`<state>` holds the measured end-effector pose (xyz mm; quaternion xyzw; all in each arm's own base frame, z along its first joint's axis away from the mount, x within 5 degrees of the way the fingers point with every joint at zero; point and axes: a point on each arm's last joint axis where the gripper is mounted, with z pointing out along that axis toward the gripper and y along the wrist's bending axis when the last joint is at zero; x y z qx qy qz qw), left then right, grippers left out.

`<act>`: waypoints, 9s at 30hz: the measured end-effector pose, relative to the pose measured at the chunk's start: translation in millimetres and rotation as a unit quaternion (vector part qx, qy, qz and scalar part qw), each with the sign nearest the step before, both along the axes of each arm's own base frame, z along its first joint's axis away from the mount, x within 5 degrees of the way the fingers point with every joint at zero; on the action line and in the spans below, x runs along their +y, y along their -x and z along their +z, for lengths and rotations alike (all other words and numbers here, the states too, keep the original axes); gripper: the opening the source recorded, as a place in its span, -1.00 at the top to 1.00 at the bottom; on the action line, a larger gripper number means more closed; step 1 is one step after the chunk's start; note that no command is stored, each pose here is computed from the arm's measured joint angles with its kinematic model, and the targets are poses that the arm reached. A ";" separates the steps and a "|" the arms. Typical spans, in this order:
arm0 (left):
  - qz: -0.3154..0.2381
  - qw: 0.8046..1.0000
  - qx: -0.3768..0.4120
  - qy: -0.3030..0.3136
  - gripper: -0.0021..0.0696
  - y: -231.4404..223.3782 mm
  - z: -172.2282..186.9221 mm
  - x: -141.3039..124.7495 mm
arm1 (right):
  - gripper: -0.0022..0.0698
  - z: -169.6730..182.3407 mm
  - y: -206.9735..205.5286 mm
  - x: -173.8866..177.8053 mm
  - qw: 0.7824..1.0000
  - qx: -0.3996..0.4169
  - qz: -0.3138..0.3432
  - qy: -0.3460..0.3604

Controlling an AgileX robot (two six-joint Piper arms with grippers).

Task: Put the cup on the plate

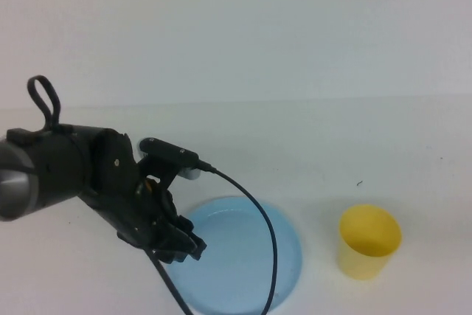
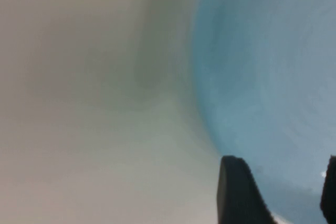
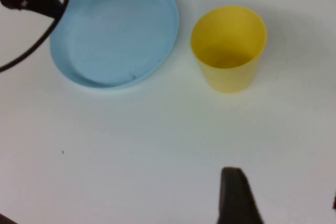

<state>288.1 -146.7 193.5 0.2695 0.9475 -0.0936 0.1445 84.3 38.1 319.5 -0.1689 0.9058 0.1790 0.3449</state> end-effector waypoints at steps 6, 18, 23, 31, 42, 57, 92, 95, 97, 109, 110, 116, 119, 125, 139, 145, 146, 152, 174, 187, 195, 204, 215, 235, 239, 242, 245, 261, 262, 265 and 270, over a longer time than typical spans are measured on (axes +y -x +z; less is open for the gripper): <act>0.022 0.999 0.034 -0.018 0.03 -4.6 -23.9 -0.6 | -0.14 0.0 0.2 0.2 1.000 0.001 0.001 -0.001; 0.038 0.997 0.065 -0.028 0.09 -6.2 -42.6 -1.3 | -0.11 -0.1 0.8 0.9 1.000 0.004 0.004 -0.004; 0.040 0.997 0.054 -0.025 0.42 -8.8 -43.6 -2.0 | -0.11 -0.1 0.8 0.9 1.000 0.004 0.004 -0.004; 0.017 0.998 0.052 -0.028 0.84 -11.4 -48.3 -3.7 | -0.11 -0.1 0.8 0.9 1.000 0.004 0.004 -0.004; -0.031 0.998 0.016 -0.046 0.90 -40.1 -9.0 -14.3 | -0.07 3.3 0.0 4.9 0.999 -0.004 0.006 -0.035; -0.017 1.000 -0.021 0.009 0.92 -66.9 19.5 -32.7 | -0.07 6.5 -0.1 8.7 0.998 -0.008 0.009 -0.064; -0.012 0.965 -0.240 0.105 0.38 7.2 204.7 56.5 | -0.07 -11.5 -117.8 28.5 0.991 0.102 0.061 0.061; -0.044 0.948 -0.290 0.123 0.49 59.0 244.7 63.4 | -0.07 -16.1 -138.9 42.5 0.986 0.124 0.068 0.092; -0.057 0.932 -0.330 0.140 0.61 91.9 266.8 68.3 | -0.07 -21.0 -151.5 55.4 0.981 0.134 0.082 0.112; -0.024 0.833 -0.543 0.103 0.93 258.3 298.7 120.3 | -0.07 -80.2 -216.0 98.0 0.956 0.204 0.090 0.190; -0.011 0.830 -0.550 0.097 0.93 263.7 292.0 124.1 | -0.07 -84.4 -218.6 98.8 0.955 0.208 0.090 0.193; 0.014 0.849 -0.522 0.080 0.94 268.4 248.3 130.0 | -0.07 -108.9 -229.3 101.1 0.946 0.226 0.092 0.211; 0.015 0.865 -0.496 0.077 0.94 260.0 232.4 128.1 | -0.07 -118.1 -233.3 100.4 0.943 0.229 0.090 0.224; 0.005 0.878 -0.475 0.056 0.94 242.4 203.4 125.0 | 0.09 -133.0 -238.2 100.1 0.937 0.237 0.088 0.239; -0.018 0.870 -0.492 -0.010 0.94 215.7 134.6 125.1 | 0.85 -54.5 -244.0 108.3 0.949 0.191 0.097 0.230; 0.054 0.849 -0.525 0.004 0.94 210.4 106.9 131.9 | 0.86 0.0 -231.4 156.2 0.968 0.120 0.154 0.159; 0.062 0.847 -0.528 0.007 0.94 210.7 105.8 132.8 | 0.86 0.7 -228.5 167.4 0.966 0.118 0.168 0.156; 0.071 0.834 -0.547 0.003 0.94 213.9 105.2 135.6 | 0.86 -37.6 -228.1 224.4 0.950 0.139 0.222 0.168; 0.067 0.821 -0.567 0.008 0.94 214.0 99.8 134.9 | 0.86 -127.1 -254.4 259.1 0.922 0.227 0.221 0.224; 0.067 0.820 -0.569 0.008 0.94 214.0 100.1 134.9 | 0.04 -123.6 -255.7 260.1 0.921 0.240 0.209 0.225; 0.067 0.819 -0.569 0.009 0.94 214.0 100.2 134.8 | -0.03 -26.9 -248.6 254.5 0.951 0.151 0.204 0.176; 0.087 0.811 -0.578 0.036 0.94 219.6 103.1 136.0 | 0.73 133.0 -170.5 189.5 0.970 -0.036 0.218 0.102; 0.089 0.810 -0.578 0.037 0.94 222.0 101.3 136.6 | 0.94 141.4 -50.4 89.2 0.960 -0.101 0.242 0.103; 0.093 0.809 -0.577 0.060 0.94 218.8 89.2 134.0 | 0.94 -53.1 28.3 20.6 0.961 -0.189 0.198 0.046; 0.094 0.809 -0.577 0.061 0.94 218.8 89.3 133.9 | 0.94 -64.5 32.7 17.7 0.963 -0.144 0.214 0.074; 0.094 0.809 -0.577 0.061 0.94 218.8 89.3 133.9 | 0.94 -66.0 33.2 17.3 0.963 -0.139 0.216 0.077; 0.094 0.809 -0.577 0.061 0.94 218.8 89.3 133.9 | 0.94 -66.5 33.2 17.3 0.963 -0.138 0.216 0.077; 0.094 0.809 -0.577 0.062 0.94 218.8 89.3 133.9 | 0.94 -68.8 33.6 17.0 0.964 -0.133 0.217 0.080; 0.094 0.809 -0.577 0.062 0.94 218.8 89.3 133.9 | 0.94 -68.8 33.6 17.0 0.964 -0.133 0.217 0.080; 0.094 0.809 -0.577 0.062 0.94 218.8 89.3 133.9 | 0.94 -68.8 33.6 17.0 0.964 -0.133 0.217 0.080; 0.094 0.809 -0.577 0.062 0.94 218.8 89.3 133.9 | 0.94 -68.8 33.6 17.0 0.964 -0.133 0.217 0.080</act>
